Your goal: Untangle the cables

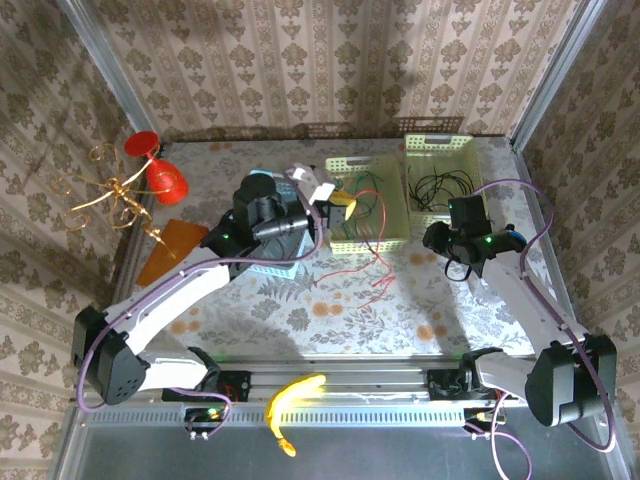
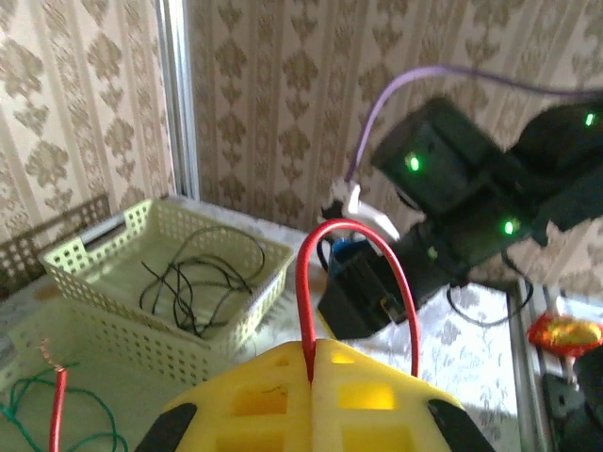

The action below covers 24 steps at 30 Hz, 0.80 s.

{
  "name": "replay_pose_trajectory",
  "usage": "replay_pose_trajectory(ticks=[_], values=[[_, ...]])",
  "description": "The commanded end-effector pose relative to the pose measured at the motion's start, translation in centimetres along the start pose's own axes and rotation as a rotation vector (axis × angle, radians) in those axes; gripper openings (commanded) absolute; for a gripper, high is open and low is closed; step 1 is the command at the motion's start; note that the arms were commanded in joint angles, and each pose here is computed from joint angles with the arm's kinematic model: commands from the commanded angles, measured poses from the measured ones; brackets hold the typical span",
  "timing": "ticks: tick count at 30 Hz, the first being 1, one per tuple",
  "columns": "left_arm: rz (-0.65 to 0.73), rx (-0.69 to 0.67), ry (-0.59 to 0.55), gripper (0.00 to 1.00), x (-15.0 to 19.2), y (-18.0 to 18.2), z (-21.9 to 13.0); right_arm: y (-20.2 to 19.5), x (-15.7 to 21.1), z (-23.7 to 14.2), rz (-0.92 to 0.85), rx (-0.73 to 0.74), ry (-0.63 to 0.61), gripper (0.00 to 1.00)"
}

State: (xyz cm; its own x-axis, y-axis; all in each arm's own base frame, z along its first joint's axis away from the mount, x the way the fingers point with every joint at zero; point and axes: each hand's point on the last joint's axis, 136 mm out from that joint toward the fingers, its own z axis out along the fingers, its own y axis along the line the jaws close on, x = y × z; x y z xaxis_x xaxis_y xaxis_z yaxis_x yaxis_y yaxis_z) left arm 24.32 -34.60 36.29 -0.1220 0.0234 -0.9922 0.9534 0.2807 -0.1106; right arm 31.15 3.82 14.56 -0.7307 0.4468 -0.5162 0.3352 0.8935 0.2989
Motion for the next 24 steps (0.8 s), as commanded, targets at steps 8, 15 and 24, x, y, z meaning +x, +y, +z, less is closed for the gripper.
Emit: replay_pose_trajectory(ticks=[8, 15, 24], values=[[-0.138, 0.201, 0.107, 0.00, 2.4, -2.6, 0.8, 0.6, -0.1, -0.4, -0.001, -0.042, -0.005, 0.46], [-0.137, 0.185, 0.083, 0.00, 2.6, -2.7, 1.3, 7.1, 2.5, -1.8, -0.150, -0.410, 0.096, 0.48], [-0.118, 0.171, 0.098, 0.00, 2.8, -2.5, 1.4, 8.3, 10.3, -0.4, -0.266, -0.471, 0.379, 0.50]])
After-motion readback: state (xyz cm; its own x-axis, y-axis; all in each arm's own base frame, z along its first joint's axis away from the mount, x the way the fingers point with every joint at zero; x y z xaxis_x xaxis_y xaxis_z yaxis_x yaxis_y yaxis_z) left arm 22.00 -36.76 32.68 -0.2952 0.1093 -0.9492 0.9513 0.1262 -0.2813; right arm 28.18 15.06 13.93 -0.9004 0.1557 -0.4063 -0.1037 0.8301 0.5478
